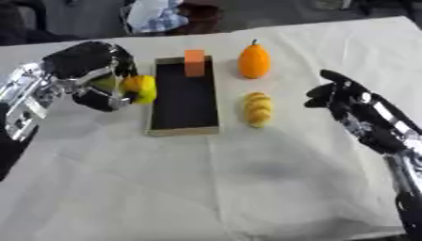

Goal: Pick up objects on the table and place them in the box.

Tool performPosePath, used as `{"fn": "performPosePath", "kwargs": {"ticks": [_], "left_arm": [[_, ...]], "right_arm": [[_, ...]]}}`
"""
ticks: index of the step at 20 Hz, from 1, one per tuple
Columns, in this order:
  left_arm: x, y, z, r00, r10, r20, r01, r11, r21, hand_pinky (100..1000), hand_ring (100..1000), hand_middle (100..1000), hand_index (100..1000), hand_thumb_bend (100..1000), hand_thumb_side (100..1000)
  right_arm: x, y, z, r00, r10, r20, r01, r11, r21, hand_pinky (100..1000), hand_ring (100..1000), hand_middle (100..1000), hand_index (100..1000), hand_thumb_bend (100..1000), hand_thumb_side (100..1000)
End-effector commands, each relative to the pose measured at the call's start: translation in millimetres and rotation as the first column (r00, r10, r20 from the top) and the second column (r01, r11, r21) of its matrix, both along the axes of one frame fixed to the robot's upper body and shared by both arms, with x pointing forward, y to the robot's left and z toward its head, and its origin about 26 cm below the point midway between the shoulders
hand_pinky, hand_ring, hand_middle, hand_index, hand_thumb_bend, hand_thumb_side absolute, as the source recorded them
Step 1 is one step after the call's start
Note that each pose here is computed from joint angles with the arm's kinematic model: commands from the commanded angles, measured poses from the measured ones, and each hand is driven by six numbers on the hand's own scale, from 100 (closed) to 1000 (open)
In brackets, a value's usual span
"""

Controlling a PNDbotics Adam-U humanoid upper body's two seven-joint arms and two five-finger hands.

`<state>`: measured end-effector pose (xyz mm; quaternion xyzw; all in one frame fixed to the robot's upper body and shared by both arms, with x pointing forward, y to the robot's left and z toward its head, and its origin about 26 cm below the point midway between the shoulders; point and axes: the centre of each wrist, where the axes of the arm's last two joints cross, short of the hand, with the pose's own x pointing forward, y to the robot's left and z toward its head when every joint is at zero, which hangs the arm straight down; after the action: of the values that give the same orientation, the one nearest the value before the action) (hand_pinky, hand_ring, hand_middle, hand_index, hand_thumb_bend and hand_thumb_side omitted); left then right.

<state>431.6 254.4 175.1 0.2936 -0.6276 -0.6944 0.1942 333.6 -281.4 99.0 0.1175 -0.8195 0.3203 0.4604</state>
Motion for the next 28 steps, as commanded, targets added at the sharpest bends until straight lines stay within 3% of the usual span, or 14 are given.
{"fn": "performPosePath", "kwargs": {"ticks": [1,8,13,17,28], "left_arm": [[2.5,-9,-5.7,0.999,-0.032,-0.017,0.033,0.998,0.052,649,560,521,662,196,323],[4.4,-11,-28.2,0.998,-0.038,-0.057,0.045,0.99,0.13,674,605,577,706,209,336],[3.2,-6,-32.3,0.998,-0.03,-0.053,0.039,0.985,0.169,697,642,660,776,253,356],[2.7,-3,-28.4,1.0,-0.015,-0.025,0.019,0.989,0.147,717,675,723,850,261,350],[1.5,5,1.0,0.998,0.031,0.053,-0.033,0.999,0.036,746,708,778,890,231,312]], "right_arm": [[1.0,-1,9.3,1.0,-0.002,0.031,0.001,1.0,0.007,826,740,743,1000,100,524],[1.5,0,9.4,0.999,0.001,0.033,-0.001,1.0,0.01,826,740,743,1000,100,523],[1.7,-1,9.3,0.999,-0.001,0.034,0.001,1.0,0.009,827,740,743,1000,100,522],[1.9,0,9.1,0.999,0.003,0.033,-0.003,1.0,0.008,827,740,743,1000,100,523],[2.3,0,9.1,0.999,0.007,0.033,-0.007,1.0,0.006,828,741,743,1000,100,523]]}}
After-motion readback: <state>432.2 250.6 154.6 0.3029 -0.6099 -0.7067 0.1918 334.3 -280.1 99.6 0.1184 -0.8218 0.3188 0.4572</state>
